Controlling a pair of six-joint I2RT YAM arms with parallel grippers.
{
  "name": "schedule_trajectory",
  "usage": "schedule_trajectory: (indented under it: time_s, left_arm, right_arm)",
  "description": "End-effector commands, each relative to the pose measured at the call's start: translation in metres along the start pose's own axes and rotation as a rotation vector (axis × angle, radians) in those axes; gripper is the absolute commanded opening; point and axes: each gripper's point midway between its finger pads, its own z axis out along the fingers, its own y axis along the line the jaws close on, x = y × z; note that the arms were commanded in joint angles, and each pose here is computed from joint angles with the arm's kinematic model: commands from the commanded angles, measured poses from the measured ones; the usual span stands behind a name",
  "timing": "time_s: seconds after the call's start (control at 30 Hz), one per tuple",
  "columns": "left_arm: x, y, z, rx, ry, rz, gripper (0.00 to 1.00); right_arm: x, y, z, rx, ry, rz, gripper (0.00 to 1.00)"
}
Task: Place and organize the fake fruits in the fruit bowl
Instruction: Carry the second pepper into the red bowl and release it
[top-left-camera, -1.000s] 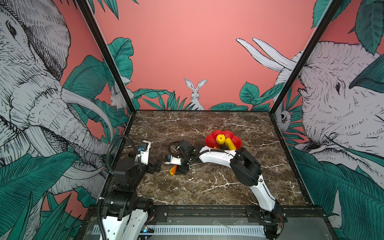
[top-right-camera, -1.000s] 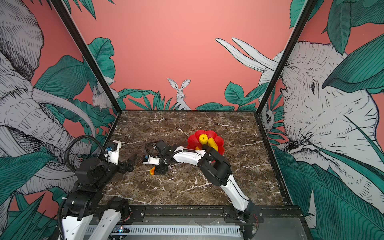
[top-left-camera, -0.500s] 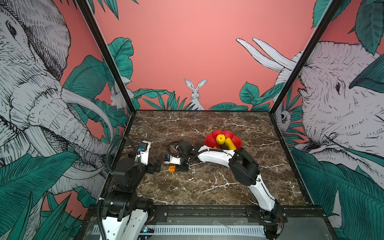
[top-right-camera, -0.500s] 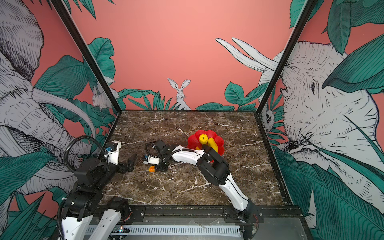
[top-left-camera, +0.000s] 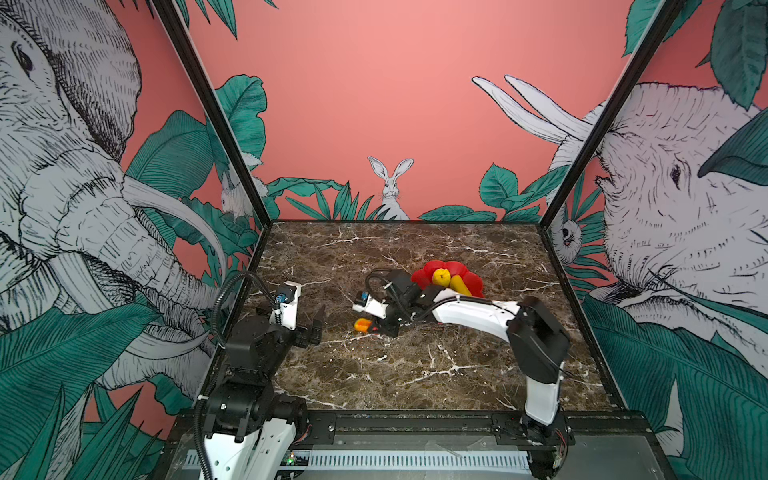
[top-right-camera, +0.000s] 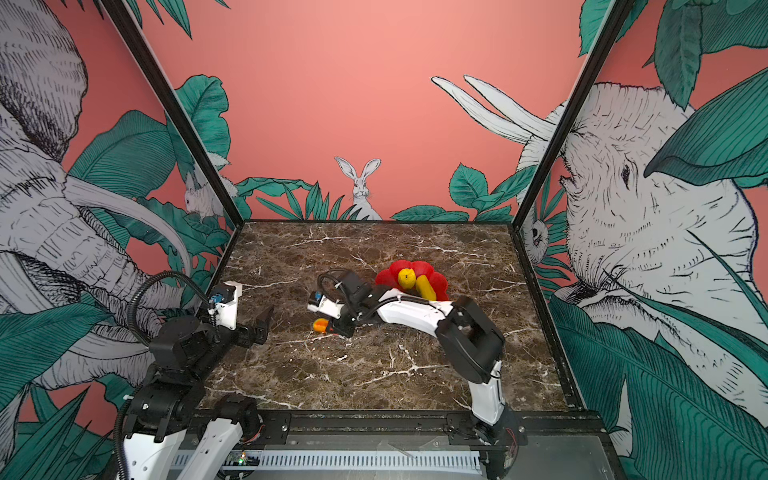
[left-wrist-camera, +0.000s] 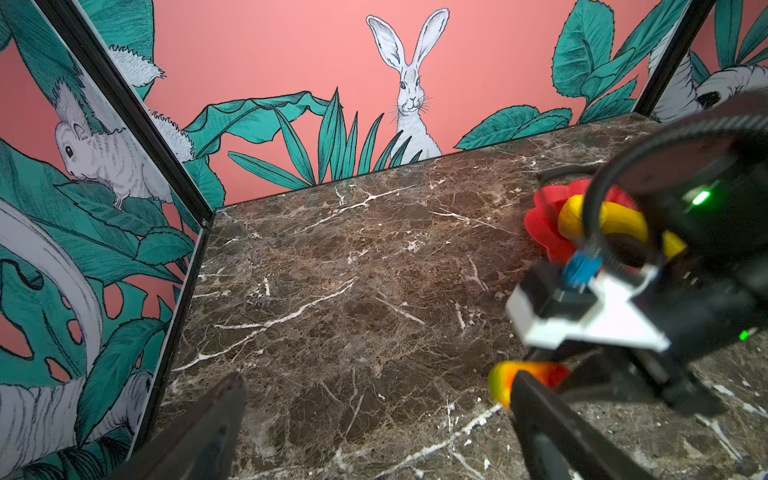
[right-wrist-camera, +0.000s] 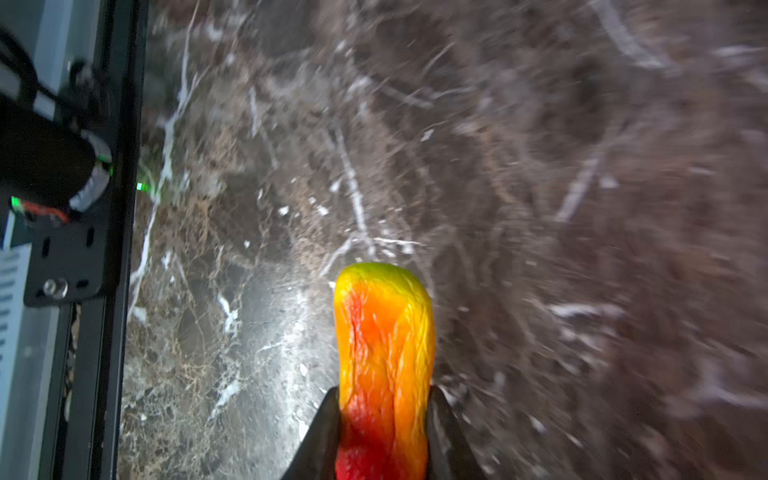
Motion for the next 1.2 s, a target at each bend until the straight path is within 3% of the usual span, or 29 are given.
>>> schedule_trajectory:
  time_s: [0.0, 0.23, 0.47, 0.8, 1.17]
  left_arm:
    - [0.005, 0.0, 0.004, 0.0, 0.017, -0.002, 1.0]
    - [0.005, 0.0, 0.005, 0.001, 0.023, -0.001, 1.0]
    - [0.004, -0.001, 0.002, 0.006, 0.011, -0.004, 1.0]
    - [0.003, -0.001, -0.003, 0.001, -0.007, -0.004, 1.0]
    - [0.001, -0.001, -0.005, 0.003, -0.021, -0.004, 1.0]
  right_arm:
    - [-0.043, -0.044, -0.054, 0.166, -0.233, 0.209, 0.0]
    - [-0.002, -0.103, -0.1, 0.514, -0.192, 0.619, 0.0]
    - [0.045, -0.128, -0.093, 0.601, -0.201, 0.846, 0.0]
    - [0.08, -0.151, -0.095, 0.721, -0.195, 0.96, 0.0]
    - [0.105, -0.164, -0.067, 0.711, -0.173, 1.043, 0.0]
